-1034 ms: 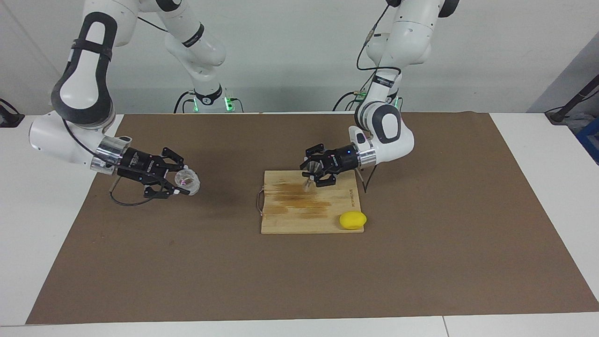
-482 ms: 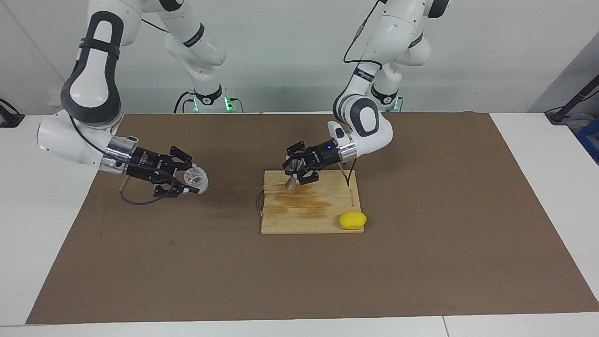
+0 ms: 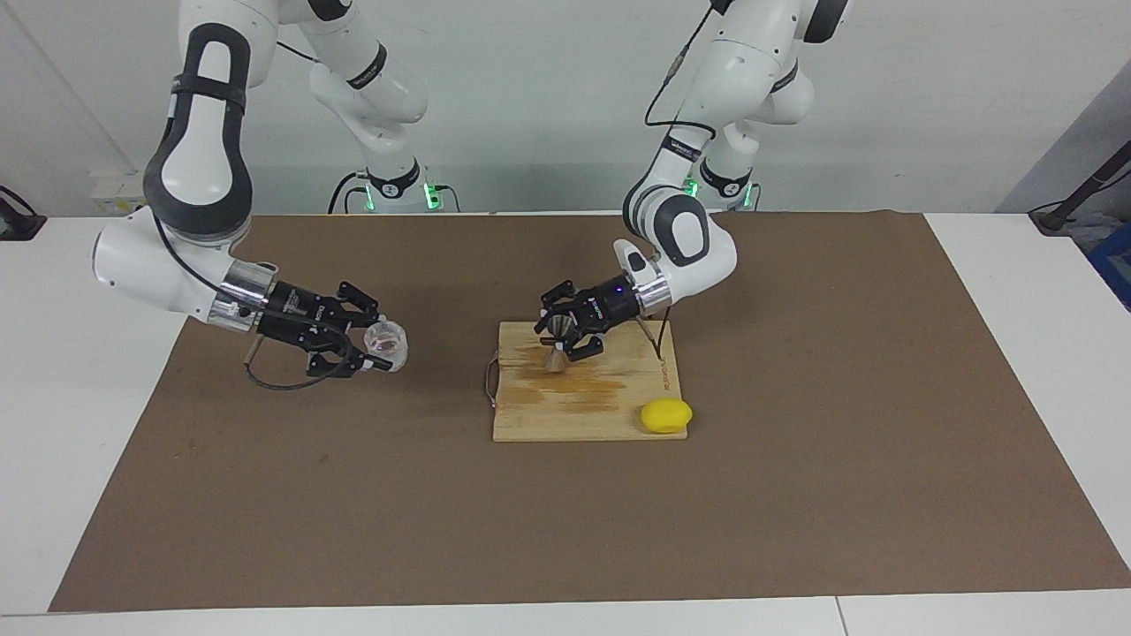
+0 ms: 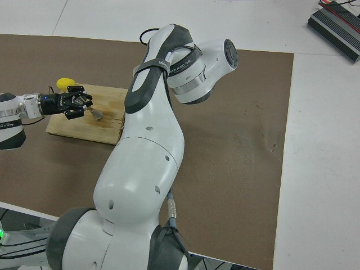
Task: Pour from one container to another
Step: 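Carry the metal cup with the left gripper over the cutting board, then lower the metal cup onto the board and open the left gripper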
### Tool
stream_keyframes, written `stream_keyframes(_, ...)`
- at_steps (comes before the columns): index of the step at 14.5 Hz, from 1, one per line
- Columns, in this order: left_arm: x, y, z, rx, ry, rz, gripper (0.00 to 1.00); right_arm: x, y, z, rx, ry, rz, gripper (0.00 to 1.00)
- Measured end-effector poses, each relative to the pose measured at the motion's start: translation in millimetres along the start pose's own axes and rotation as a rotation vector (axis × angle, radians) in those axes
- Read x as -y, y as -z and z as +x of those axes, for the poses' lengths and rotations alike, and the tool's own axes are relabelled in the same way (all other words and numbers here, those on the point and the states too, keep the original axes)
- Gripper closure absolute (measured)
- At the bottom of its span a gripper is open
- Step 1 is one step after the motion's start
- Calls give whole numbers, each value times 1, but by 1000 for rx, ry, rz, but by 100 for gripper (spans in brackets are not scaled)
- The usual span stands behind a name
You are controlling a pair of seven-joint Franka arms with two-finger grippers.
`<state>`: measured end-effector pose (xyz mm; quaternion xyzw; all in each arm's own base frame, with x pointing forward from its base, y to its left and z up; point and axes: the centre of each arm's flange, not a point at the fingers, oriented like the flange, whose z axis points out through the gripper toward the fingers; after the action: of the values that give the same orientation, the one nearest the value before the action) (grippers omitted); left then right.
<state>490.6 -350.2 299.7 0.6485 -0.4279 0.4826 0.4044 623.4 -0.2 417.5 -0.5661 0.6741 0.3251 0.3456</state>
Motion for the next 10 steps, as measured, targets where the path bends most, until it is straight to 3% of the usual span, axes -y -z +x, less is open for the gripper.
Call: stream_keyframes(10, -1, -5, -2, 39, -6, 28, 74, -8, -12, 8, 8, 27, 17, 48)
